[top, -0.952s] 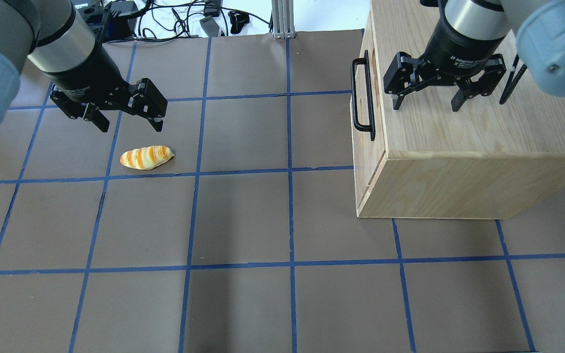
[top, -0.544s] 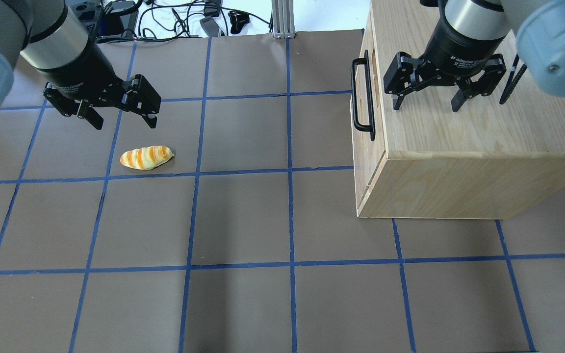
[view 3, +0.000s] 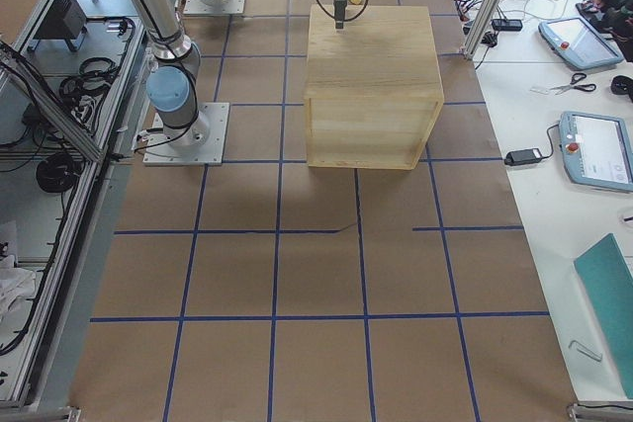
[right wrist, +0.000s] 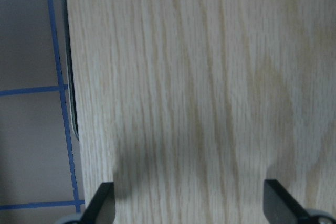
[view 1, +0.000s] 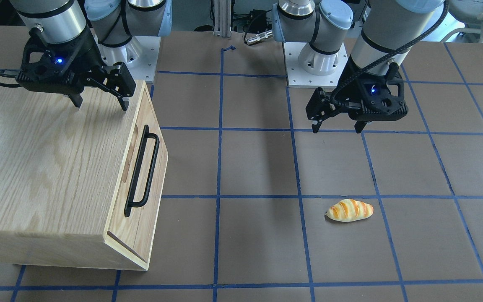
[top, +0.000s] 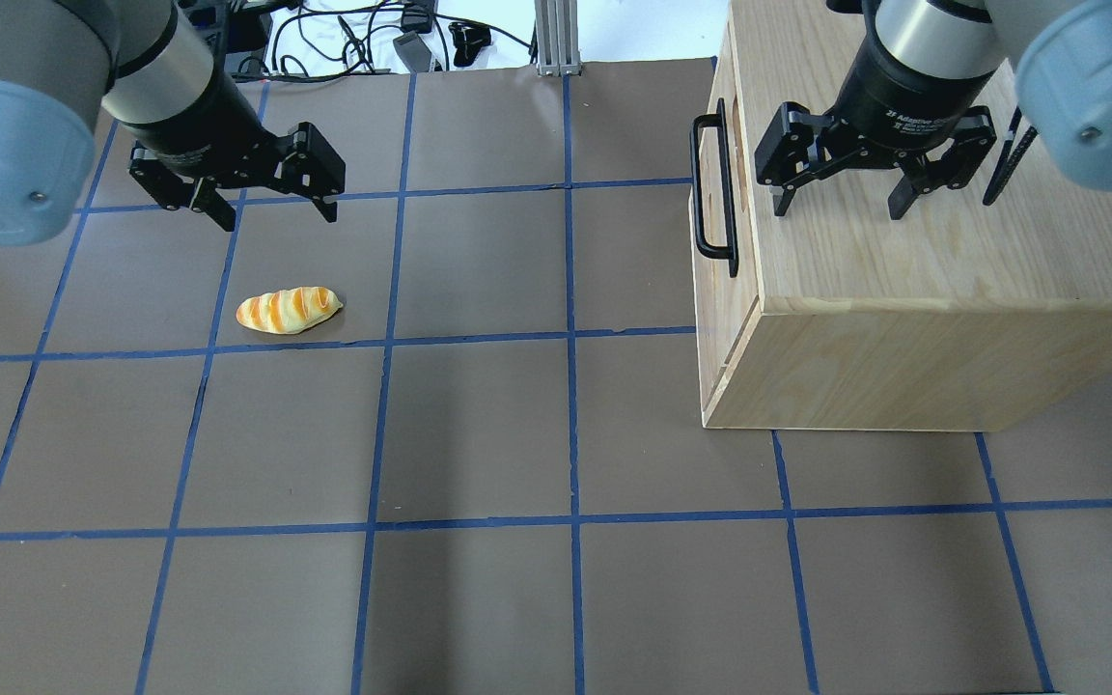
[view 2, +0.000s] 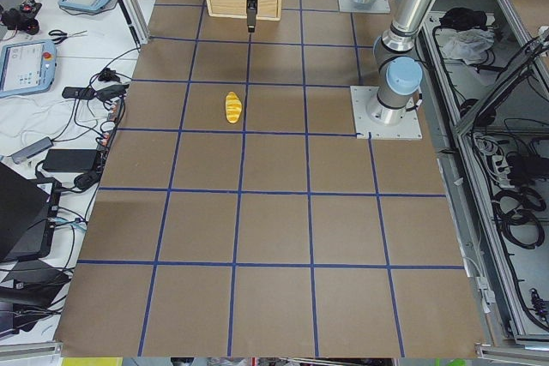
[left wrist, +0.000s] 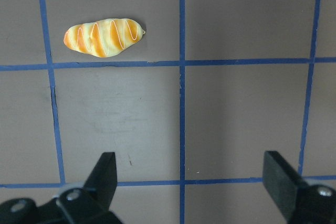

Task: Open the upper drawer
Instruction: 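Move the left gripper toward the black handle of the upper drawer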

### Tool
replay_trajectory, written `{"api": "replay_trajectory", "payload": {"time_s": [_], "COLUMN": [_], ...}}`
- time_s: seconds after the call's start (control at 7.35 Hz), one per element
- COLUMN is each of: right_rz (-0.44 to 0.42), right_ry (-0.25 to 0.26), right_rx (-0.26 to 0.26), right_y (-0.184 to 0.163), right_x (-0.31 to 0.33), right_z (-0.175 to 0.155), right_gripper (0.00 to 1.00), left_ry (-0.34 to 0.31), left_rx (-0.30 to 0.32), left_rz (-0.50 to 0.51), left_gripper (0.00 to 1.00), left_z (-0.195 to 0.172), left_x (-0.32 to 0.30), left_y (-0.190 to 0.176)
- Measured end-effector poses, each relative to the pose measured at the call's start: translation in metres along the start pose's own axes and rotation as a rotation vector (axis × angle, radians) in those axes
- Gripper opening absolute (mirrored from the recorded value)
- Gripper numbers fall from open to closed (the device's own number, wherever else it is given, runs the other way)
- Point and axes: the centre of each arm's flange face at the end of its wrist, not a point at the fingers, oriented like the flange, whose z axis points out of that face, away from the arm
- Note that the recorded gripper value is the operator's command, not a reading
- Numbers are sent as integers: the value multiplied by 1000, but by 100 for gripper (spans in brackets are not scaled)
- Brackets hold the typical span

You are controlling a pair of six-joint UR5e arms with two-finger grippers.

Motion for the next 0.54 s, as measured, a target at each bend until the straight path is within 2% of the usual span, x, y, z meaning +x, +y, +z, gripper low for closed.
{"api": "replay_trajectory", "payload": {"time_s": [0.27, 0.54], "right_rz": [0, 0], "right_ry": [0, 0], "right_rx": [0, 0], "right_y": [0, 0], "right_x": [0, 0], "right_z": [0, 0], "right_gripper": [100, 100], "left_ry": [20, 63], "left_rx": [47, 56], "left_rz": [-2, -29], "left_gripper": [100, 100], "left_z": [12, 18], "left_x": [48, 96], "left_y": [-6, -9]}}
